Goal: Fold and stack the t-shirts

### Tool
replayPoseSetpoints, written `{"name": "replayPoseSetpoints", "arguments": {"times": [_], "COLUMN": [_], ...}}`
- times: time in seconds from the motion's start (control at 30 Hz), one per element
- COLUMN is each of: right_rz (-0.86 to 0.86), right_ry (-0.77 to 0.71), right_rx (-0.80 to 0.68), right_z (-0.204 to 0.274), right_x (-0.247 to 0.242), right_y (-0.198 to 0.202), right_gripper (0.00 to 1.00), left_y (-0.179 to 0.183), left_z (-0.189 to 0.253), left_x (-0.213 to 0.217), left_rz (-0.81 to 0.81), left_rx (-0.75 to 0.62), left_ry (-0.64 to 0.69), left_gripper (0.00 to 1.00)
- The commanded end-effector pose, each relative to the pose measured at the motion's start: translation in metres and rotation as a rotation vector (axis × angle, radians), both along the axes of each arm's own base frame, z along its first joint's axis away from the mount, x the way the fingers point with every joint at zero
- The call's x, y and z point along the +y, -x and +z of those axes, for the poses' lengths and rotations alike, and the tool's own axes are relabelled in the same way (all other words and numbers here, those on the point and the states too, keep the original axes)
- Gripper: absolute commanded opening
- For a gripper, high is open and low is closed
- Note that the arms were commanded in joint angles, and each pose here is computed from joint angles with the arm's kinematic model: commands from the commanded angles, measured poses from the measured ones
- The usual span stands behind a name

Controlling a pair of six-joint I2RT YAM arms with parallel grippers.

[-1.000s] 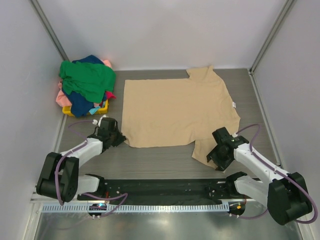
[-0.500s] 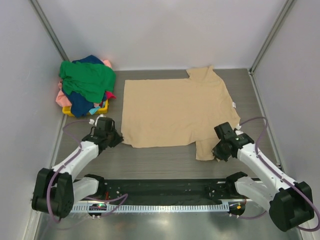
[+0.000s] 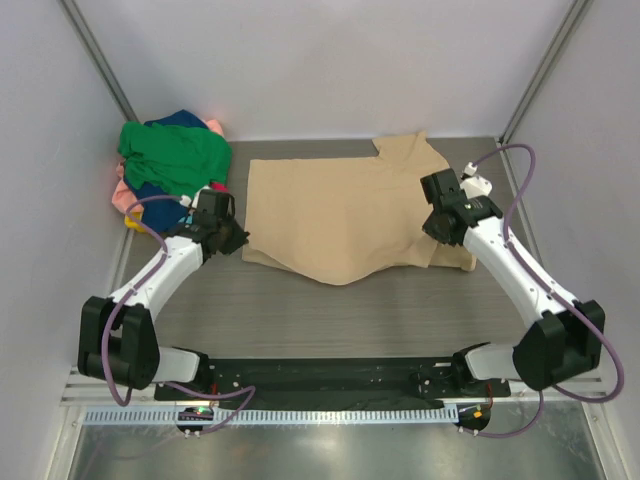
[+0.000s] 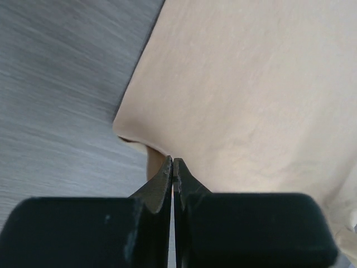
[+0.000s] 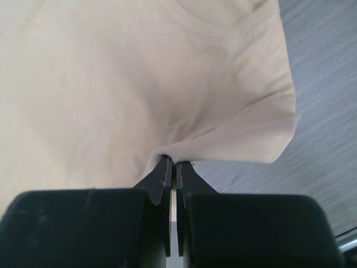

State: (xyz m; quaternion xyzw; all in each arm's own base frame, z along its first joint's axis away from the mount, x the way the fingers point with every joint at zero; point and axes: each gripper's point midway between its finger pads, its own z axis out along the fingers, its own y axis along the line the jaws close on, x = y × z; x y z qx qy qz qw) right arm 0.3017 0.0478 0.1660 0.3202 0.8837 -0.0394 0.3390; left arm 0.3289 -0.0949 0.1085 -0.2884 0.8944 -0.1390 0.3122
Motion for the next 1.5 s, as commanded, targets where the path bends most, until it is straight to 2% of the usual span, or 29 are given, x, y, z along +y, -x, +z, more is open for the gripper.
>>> {"name": "replayPoseSetpoints", "arguments": {"times": [0.0,0.07,0.27,0.3,0.33,0.37,0.4,0.47,0.5,0.53,0.57,0.6,0.63,0.67,0.7,0.77,0.8,0.87,0.9,0.93,0.97,1.0,1.03,1.07,1.13,1.23,1.47], "right_rz": [-0.018,-0.001,0.011,0.020,0.018,0.011,0.017,0.034,0.054,0.081,0.081,0.089,0.098,0.092,0.067,0.042,0.002,0.007,-0.024,-0.026,-0.014,-0.028,-0.028,-0.019,-0.035,-0.022,-0.060], "right_ry": [0.090,0.099,0.108,0.123,0.126,0.126,0.134,0.139,0.123,0.129,0.128,0.134,0.147,0.155,0.159,0.136,0.111,0.006,-0.022,-0.061,-0.114,-0.140,-0.165,-0.186,-0.208,-0.282,-0.305], "right_rx": [-0.102,-0.098,-0.101,-0.061,-0.060,-0.089,-0.049,-0.064,-0.059,-0.015,-0.043,-0.041,-0.043,-0.042,-0.041,-0.039,-0.033,-0.038,-0.030,0.019,-0.017,-0.015,0.016,-0.003,0.022,0.027,0.022], "right_z": [0.037,0.040,0.044,0.028,0.027,0.037,0.018,0.023,0.020,0.001,0.014,0.015,0.019,0.021,0.025,0.027,0.023,0.009,0.001,-0.028,-0.021,-0.028,-0.052,-0.051,-0.074,-0.089,-0.103], "right_x": [-0.021,-0.020,-0.028,-0.029,-0.031,-0.034,-0.034,-0.038,-0.035,-0.035,-0.042,-0.044,-0.050,-0.055,-0.068,-0.080,-0.099,-0.097,-0.108,-0.107,-0.101,-0.105,-0.102,-0.100,-0.105,-0.104,-0.116], "right_y": [-0.049,-0.074,-0.137,-0.148,-0.156,-0.170,-0.182,-0.204,-0.212,-0.221,-0.232,-0.235,-0.237,-0.234,-0.229,-0.206,-0.196,-0.165,-0.151,-0.128,-0.116,-0.104,-0.086,-0.078,-0.063,-0.061,-0.075], "right_gripper": [0.01,0.01,0.01,0.01,0.01,0.01,0.01,0.01,0.10,0.33,0.56,0.83,0.89,0.95,1.00,1.00,1.00,1.00,1.00,1.00,0.99,0.99,0.99,0.99,0.97,0.93,0.81], "left_y": [-0.032,-0.052,-0.096,-0.110,-0.116,-0.118,-0.125,-0.139,-0.143,-0.149,-0.150,-0.150,-0.147,-0.144,-0.141,-0.126,-0.120,-0.100,-0.093,-0.088,-0.071,-0.067,-0.061,-0.047,-0.046,-0.040,-0.042], "left_z": [0.014,0.027,0.007,0.017,0.002,-0.002,-0.003,-0.005,-0.006,0.002,-0.007,-0.006,-0.004,0.000,0.003,-0.002,0.011,0.001,0.013,0.012,-0.002,0.004,0.000,-0.015,-0.017,-0.034,-0.064], "left_x": [0.004,0.003,0.008,0.009,0.013,0.015,0.017,0.021,0.021,0.023,0.021,0.020,0.020,0.020,0.017,0.018,0.016,0.019,0.017,0.017,0.018,0.015,0.015,0.016,0.014,0.010,0.007], "left_rz": [0.015,0.025,0.058,0.068,0.078,0.087,0.094,0.111,0.116,0.122,0.116,0.115,0.120,0.124,0.117,0.117,0.112,0.110,0.104,0.100,0.096,0.086,0.079,0.077,0.059,0.037,0.046], "left_rx": [-0.028,-0.056,0.006,-0.018,0.019,0.041,0.049,0.070,0.074,0.072,0.105,0.118,0.139,0.137,0.134,0.148,0.116,0.129,0.096,0.077,0.109,0.072,0.070,0.098,0.070,0.084,0.113], "left_ry": [-0.038,-0.037,-0.050,-0.046,-0.054,-0.054,-0.056,-0.057,-0.062,-0.058,-0.050,-0.048,-0.047,-0.040,-0.020,-0.026,-0.016,-0.021,-0.010,-0.008,-0.011,0.005,0.007,0.003,0.012,0.028,0.047], "left_gripper": [0.00,0.00,0.00,0.00,0.00,0.00,0.00,0.00,0.00,0.01,0.06,0.13,0.20,0.33,0.55,0.64,0.67,0.66,0.66,0.66,0.65,0.65,0.65,0.65,0.66,0.69,0.71]}}
